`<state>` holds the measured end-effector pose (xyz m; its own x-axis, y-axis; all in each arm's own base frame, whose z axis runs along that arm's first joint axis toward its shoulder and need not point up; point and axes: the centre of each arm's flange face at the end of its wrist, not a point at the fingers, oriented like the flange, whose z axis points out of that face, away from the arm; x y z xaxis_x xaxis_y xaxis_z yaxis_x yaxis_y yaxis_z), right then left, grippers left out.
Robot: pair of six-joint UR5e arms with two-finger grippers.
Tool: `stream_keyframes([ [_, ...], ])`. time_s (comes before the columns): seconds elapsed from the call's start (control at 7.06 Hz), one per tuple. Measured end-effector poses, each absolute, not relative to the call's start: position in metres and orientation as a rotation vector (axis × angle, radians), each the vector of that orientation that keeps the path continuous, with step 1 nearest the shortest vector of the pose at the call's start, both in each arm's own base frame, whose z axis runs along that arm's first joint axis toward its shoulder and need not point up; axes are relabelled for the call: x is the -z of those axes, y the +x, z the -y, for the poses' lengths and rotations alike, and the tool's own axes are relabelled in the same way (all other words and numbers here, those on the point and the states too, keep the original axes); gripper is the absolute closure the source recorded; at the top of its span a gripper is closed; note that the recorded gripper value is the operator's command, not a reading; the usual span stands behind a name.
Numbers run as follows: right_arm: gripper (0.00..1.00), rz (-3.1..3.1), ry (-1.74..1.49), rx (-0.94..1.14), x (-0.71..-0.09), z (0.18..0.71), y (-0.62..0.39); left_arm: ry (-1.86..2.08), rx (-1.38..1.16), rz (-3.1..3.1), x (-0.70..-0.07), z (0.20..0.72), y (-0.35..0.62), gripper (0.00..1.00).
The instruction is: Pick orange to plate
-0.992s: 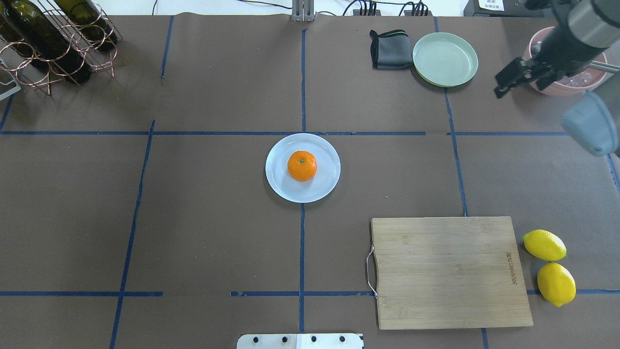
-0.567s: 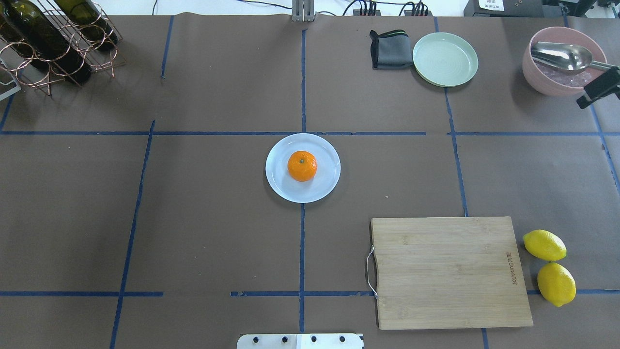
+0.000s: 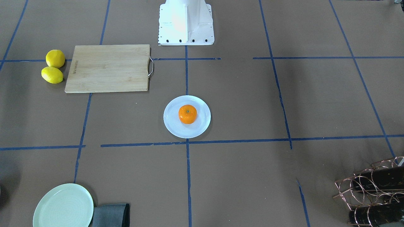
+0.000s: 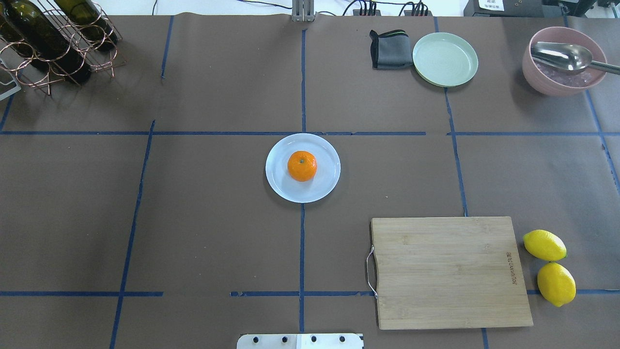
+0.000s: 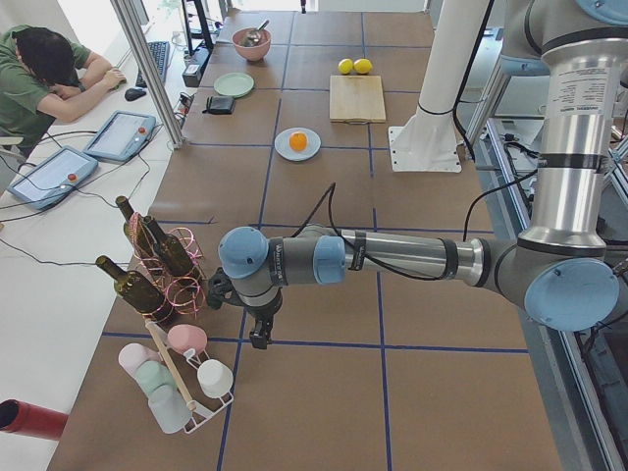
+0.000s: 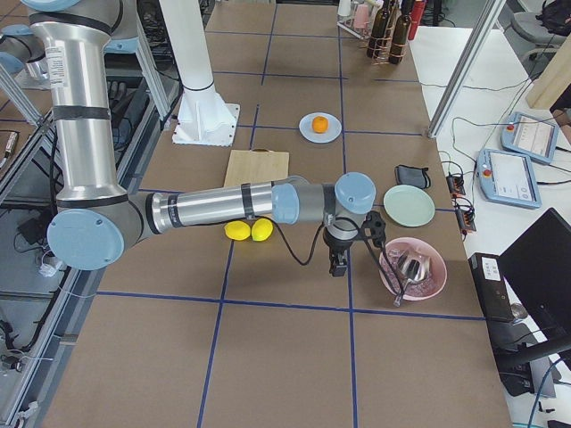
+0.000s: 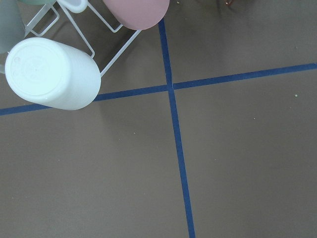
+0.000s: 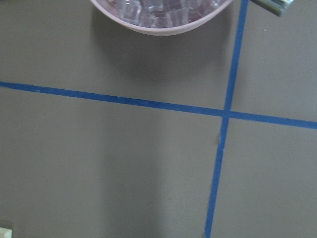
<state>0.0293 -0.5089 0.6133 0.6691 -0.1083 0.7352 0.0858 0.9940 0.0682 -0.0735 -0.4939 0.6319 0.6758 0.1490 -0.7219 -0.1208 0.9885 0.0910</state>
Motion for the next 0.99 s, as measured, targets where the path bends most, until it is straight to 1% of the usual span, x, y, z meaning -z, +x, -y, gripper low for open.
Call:
stream_keyframes([
  [0.28,0.0,0.832,0.034,0.092,-0.659,0.492,0.042,0.036,-0.151,-0.813,-0.632,0.493,-0.074,0.0],
  [0.43,0.0,0.832,0.052,0.089,-0.671,0.482,0.052,0.034,-0.151,-0.812,-0.632,0.493,-0.074,0.0],
  [0.99,0.0,0.836,0.068,0.037,-0.664,0.484,0.079,0.031,-0.149,-0.812,-0.634,0.493,-0.074,0.0],
])
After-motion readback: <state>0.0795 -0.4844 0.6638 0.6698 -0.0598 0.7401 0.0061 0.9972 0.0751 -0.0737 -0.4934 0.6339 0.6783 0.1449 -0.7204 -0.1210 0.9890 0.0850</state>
